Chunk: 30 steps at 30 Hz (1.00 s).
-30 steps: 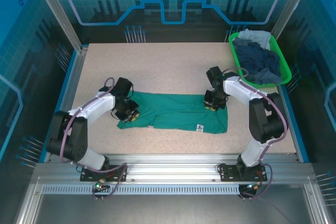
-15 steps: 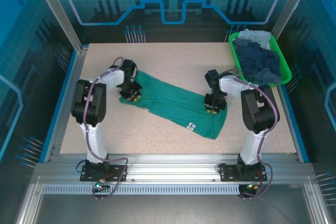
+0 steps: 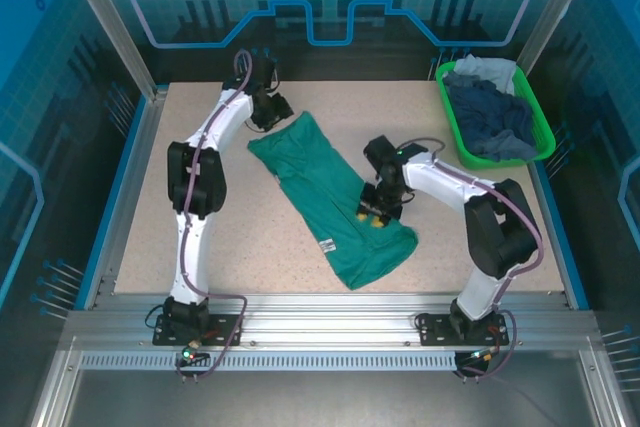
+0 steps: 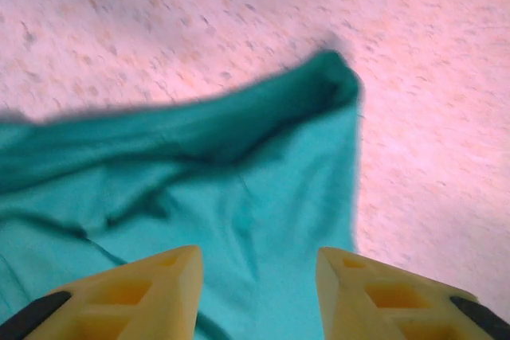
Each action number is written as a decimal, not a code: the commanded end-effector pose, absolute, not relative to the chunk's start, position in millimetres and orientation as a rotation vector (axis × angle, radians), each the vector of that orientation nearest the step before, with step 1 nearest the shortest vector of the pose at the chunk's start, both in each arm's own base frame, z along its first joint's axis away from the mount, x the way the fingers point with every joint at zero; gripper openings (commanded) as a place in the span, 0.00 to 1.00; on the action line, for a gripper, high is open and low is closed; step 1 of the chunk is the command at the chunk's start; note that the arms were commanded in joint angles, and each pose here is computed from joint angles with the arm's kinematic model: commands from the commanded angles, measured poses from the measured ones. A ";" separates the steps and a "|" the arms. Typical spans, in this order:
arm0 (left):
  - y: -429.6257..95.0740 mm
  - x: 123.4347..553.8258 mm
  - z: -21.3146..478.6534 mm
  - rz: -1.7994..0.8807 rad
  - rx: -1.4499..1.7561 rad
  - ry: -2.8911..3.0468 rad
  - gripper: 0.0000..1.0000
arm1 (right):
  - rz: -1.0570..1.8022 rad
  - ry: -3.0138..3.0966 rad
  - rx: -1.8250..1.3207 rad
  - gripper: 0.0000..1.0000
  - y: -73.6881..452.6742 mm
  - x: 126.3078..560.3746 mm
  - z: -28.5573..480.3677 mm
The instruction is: Fold and stack the t-shirts
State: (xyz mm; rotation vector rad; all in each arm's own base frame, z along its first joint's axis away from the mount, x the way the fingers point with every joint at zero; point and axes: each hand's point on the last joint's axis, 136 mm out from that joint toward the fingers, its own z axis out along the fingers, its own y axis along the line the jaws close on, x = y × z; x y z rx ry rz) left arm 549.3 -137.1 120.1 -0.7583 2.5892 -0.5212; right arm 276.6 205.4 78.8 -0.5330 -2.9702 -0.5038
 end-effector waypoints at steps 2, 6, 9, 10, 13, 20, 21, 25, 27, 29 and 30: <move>-151.8 466.3 113.9 -0.662 -1.109 2.598 0.34 | -0.713 -3.150 -0.370 0.30 220.1 344.3 100.0; -158.2 447.0 76.0 -0.740 -1.323 2.591 0.28 | -0.822 -3.207 -0.146 0.26 254.9 396.4 89.4; -153.1 453.0 54.7 -0.699 -1.386 2.595 0.26 | -0.796 -3.202 -0.096 0.24 265.9 422.4 72.4; -152.2 457.6 47.9 -0.693 -1.401 2.600 0.26 | -0.769 -3.192 -0.096 0.24 267.9 427.9 64.9; -151.6 475.6 31.8 -0.660 -1.387 2.629 0.26 | -0.674 -3.141 -0.149 0.22 265.0 433.3 41.7; -171.3 529.1 -1.3 -0.731 -1.244 2.711 0.25 | -0.468 -3.005 -0.529 0.22 220.1 415.5 4.7; -174.3 539.5 -3.1 -0.751 -1.227 2.704 0.25 | -0.458 -2.979 -0.611 0.22 211.8 411.3 2.4; -192.8 578.1 -8.4 -0.884 -1.170 2.659 0.25 | -0.589 -2.923 -0.772 0.23 205.4 409.1 2.2; -198.6 594.1 -0.2 -0.926 -1.131 2.632 0.27 | -0.675 -2.929 -0.736 0.25 214.1 415.6 10.7; -201.9 605.6 23.7 -0.970 -1.071 2.583 0.32 | -0.743 -2.997 -0.661 0.27 219.4 423.9 29.6; -201.4 608.5 42.8 -0.979 -1.041 2.554 0.35 | -0.773 -3.036 -0.627 0.29 220.6 428.4 39.6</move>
